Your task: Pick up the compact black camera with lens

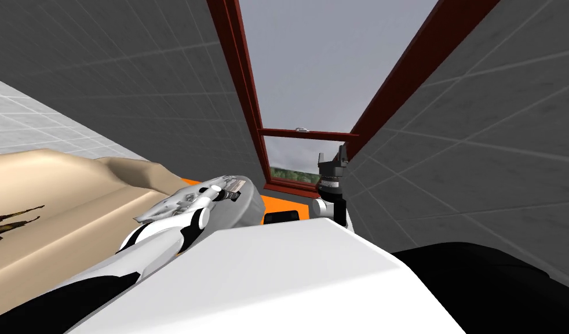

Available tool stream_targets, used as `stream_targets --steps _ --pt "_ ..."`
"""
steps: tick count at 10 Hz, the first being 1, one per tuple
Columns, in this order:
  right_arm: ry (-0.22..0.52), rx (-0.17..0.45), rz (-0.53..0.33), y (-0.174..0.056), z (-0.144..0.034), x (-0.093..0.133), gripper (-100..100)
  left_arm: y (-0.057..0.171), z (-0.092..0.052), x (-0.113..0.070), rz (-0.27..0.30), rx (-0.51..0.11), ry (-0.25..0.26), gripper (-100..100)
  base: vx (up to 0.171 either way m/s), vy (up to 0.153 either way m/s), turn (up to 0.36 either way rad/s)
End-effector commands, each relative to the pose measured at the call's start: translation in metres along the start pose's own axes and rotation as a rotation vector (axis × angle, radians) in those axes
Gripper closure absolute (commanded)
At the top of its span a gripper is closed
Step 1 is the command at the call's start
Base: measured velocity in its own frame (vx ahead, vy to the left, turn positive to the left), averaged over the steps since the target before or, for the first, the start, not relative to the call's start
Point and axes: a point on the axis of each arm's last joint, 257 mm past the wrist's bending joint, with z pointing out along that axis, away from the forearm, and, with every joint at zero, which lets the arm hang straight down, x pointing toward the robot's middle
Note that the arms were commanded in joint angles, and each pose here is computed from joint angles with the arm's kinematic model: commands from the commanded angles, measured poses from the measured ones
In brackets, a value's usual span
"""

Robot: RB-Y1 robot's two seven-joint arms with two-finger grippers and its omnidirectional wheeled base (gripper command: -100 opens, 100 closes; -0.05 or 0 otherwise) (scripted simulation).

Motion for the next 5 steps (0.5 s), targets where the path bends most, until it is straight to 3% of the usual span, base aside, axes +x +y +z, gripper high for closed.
stream_targets --steps 1,3,4,5 --pt "0.000 0.000 0.000 0.0000 0.0000 0.0000 0 -0.0014 -0.0049 -0.0023 0.037 -0.016 0.001 100 0.106 -0.095 0.234" --pt "0.000 0.000 0.000 0.0000 0.0000 0.0000 0 -0.0028 -0.0113 -0.0046 0.083 -0.034 0.005 100 0.115 -0.126 0.252" --pt "0.000 0.000 0.000 0.0000 0.0000 0.0000 0 -0.0025 -0.0089 -0.0041 0.065 -0.026 0.004 100 0.045 -0.057 0.065" --pt "0.000 0.000 0.000 0.0000 0.0000 0.0001 0 -0.0022 -0.0092 -0.0053 0.071 -0.029 0.002 0 0.007 -0.011 -0.009"
